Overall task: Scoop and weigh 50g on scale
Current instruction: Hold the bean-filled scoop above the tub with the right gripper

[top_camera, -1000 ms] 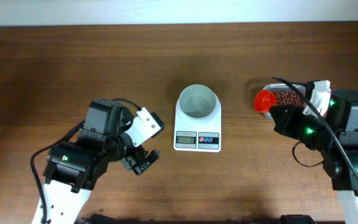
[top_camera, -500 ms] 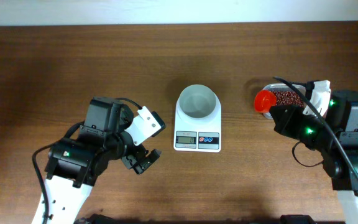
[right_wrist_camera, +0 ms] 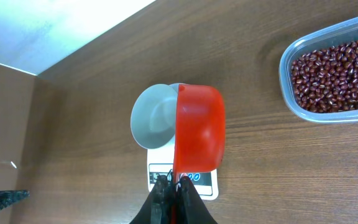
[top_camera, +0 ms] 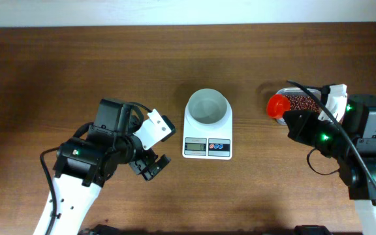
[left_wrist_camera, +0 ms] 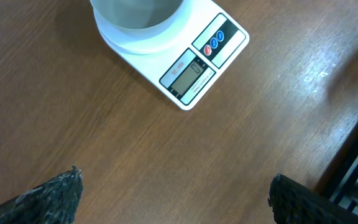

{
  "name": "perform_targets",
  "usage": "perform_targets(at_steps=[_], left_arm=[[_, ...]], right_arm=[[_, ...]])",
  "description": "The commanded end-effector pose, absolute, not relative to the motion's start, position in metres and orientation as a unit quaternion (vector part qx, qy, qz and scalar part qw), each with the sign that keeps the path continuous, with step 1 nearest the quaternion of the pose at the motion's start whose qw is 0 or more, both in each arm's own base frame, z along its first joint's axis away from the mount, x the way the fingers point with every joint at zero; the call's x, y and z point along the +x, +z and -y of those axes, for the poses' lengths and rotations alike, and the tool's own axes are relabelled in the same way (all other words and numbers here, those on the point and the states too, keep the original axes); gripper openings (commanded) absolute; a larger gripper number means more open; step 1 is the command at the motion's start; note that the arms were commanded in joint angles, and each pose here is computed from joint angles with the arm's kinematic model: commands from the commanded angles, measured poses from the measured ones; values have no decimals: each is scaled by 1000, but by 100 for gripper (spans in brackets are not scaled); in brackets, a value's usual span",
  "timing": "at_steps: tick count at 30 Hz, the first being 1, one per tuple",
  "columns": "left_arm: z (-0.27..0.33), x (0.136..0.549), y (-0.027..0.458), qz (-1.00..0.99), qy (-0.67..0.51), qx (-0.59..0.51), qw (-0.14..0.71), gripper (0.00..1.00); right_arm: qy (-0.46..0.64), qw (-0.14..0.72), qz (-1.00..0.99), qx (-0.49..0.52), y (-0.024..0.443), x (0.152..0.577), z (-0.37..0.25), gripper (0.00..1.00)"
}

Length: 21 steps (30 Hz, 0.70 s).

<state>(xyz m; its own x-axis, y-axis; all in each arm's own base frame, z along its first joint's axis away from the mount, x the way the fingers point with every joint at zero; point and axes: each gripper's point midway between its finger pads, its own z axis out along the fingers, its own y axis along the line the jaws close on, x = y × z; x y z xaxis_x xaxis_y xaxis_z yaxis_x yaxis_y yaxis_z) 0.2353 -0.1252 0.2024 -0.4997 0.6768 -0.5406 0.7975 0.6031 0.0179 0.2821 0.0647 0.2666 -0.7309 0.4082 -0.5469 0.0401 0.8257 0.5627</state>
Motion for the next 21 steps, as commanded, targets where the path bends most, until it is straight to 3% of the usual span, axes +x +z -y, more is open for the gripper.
perform_targets(at_steps=[1,21], left_arm=[[131,233,204,-849,-135,439,259,99],[130,233,204,-850,-133,439,259,99]], right_arm=[[274,356,-885,124,278,281,-65,4],[272,327,-896,132,267,271,-66,4]])
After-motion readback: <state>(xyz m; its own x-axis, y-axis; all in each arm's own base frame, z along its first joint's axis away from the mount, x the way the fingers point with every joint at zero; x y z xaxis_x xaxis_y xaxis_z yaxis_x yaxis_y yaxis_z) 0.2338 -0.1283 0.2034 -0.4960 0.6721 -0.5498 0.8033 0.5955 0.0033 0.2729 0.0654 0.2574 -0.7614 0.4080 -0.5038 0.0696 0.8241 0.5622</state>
